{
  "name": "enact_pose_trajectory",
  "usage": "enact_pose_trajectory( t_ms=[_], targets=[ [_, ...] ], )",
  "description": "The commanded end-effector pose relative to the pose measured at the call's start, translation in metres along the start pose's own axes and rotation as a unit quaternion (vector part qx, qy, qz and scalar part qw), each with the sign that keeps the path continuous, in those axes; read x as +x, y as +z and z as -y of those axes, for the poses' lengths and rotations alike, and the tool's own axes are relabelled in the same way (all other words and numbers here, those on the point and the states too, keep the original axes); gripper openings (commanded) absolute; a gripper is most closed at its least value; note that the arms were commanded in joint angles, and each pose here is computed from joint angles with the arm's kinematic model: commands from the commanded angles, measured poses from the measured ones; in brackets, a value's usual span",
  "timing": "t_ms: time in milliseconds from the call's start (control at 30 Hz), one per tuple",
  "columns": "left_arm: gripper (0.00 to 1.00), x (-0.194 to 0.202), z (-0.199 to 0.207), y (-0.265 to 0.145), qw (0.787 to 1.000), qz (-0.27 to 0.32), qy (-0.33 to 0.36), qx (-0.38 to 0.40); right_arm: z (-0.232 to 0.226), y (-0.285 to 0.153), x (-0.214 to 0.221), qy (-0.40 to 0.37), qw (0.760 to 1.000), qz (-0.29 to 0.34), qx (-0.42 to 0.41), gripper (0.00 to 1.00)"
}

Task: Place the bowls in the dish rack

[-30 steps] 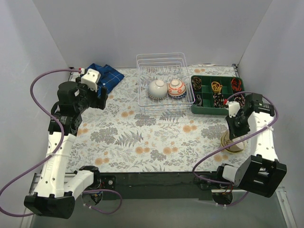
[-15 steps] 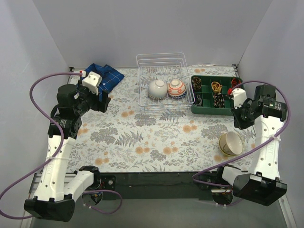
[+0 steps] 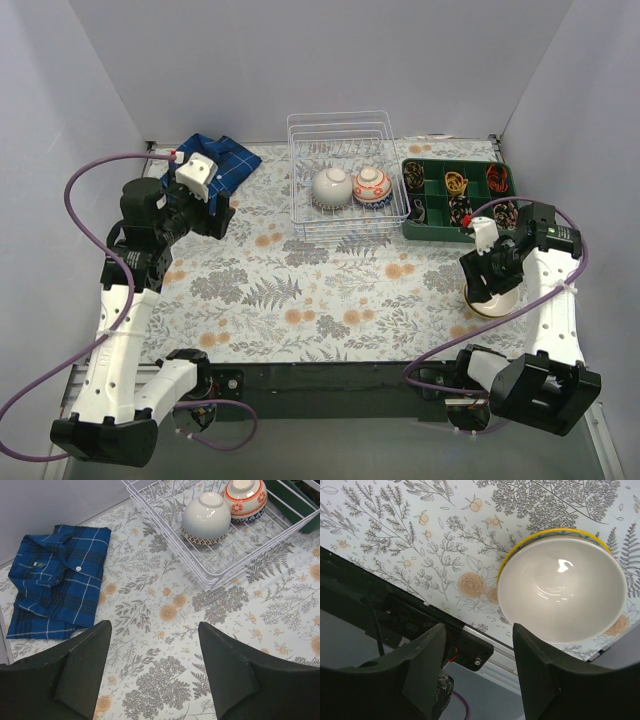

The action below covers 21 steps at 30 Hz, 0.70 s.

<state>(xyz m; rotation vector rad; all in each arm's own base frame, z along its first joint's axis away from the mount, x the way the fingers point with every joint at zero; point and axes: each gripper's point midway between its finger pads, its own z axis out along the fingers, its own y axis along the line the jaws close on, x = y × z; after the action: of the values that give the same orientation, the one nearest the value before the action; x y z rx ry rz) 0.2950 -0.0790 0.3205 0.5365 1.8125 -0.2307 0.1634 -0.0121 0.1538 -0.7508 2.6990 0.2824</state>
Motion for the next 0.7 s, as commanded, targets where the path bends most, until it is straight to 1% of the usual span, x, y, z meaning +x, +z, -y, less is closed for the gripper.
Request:
enact_pose_trajectory(
  t_ms=[0, 67, 100, 133, 233, 267, 300, 367, 400, 467, 533, 633, 667],
  targets=[
    [0.70, -0.002, 0.001, 0.001, 1.000, -0.005, 0.015, 0.012, -0.009, 0.008, -0.008, -0.002, 0.999, 0.021, -0.038, 0.66],
    [0.70, -0.001, 0.000, 0.005, 1.000, -0.010, 0.016, 0.015, -0.003, 0.011, -0.014, 0.004, 0.999, 0.029, -0.028, 0.68],
    [0.70, 0.000, 0.000, 0.006, 1.000, -0.012, 0.020, 0.017, 0.000, 0.014, -0.014, 0.005, 0.999, 0.028, -0.024, 0.72],
    [0.70, 0.002, -0.001, 0.007, 0.999, -0.015, 0.023, 0.017, 0.002, 0.017, -0.014, 0.005, 0.999, 0.027, -0.023, 0.73],
    [0.71, 0.014, -0.004, 0.012, 0.998, -0.038, 0.038, 0.019, 0.014, 0.025, -0.019, -0.019, 0.999, 0.043, -0.006, 0.73],
    [0.71, 0.017, -0.005, 0.013, 0.998, -0.045, 0.043, 0.019, 0.012, 0.032, -0.014, -0.026, 0.999, 0.038, -0.012, 0.73],
    [0.71, 0.024, -0.005, 0.016, 0.997, -0.061, 0.043, 0.022, 0.017, 0.037, -0.017, -0.031, 0.998, 0.046, -0.004, 0.73],
    [0.71, 0.024, -0.008, 0.018, 0.996, -0.070, 0.049, 0.023, 0.016, 0.050, -0.008, -0.029, 0.999, 0.036, -0.013, 0.73],
    [0.71, 0.030, -0.007, 0.021, 0.995, -0.085, 0.046, 0.029, 0.016, 0.057, -0.004, -0.023, 0.999, 0.030, -0.015, 0.73],
    [0.71, 0.027, -0.010, 0.023, 0.994, -0.091, 0.055, 0.031, 0.021, 0.072, -0.001, -0.020, 0.999, 0.033, -0.011, 0.74],
    [0.71, 0.033, -0.013, 0.027, 0.992, -0.108, 0.059, 0.031, 0.030, 0.080, -0.006, -0.026, 0.999, 0.041, 0.002, 0.75],
    [0.71, 0.034, -0.016, 0.029, 0.990, -0.119, 0.066, 0.029, 0.036, 0.090, -0.006, -0.014, 0.999, 0.032, -0.002, 0.76],
    [0.71, 0.032, -0.017, 0.029, 0.990, -0.118, 0.067, 0.029, 0.036, 0.091, -0.006, -0.011, 0.999, 0.030, -0.006, 0.79]
  ],
)
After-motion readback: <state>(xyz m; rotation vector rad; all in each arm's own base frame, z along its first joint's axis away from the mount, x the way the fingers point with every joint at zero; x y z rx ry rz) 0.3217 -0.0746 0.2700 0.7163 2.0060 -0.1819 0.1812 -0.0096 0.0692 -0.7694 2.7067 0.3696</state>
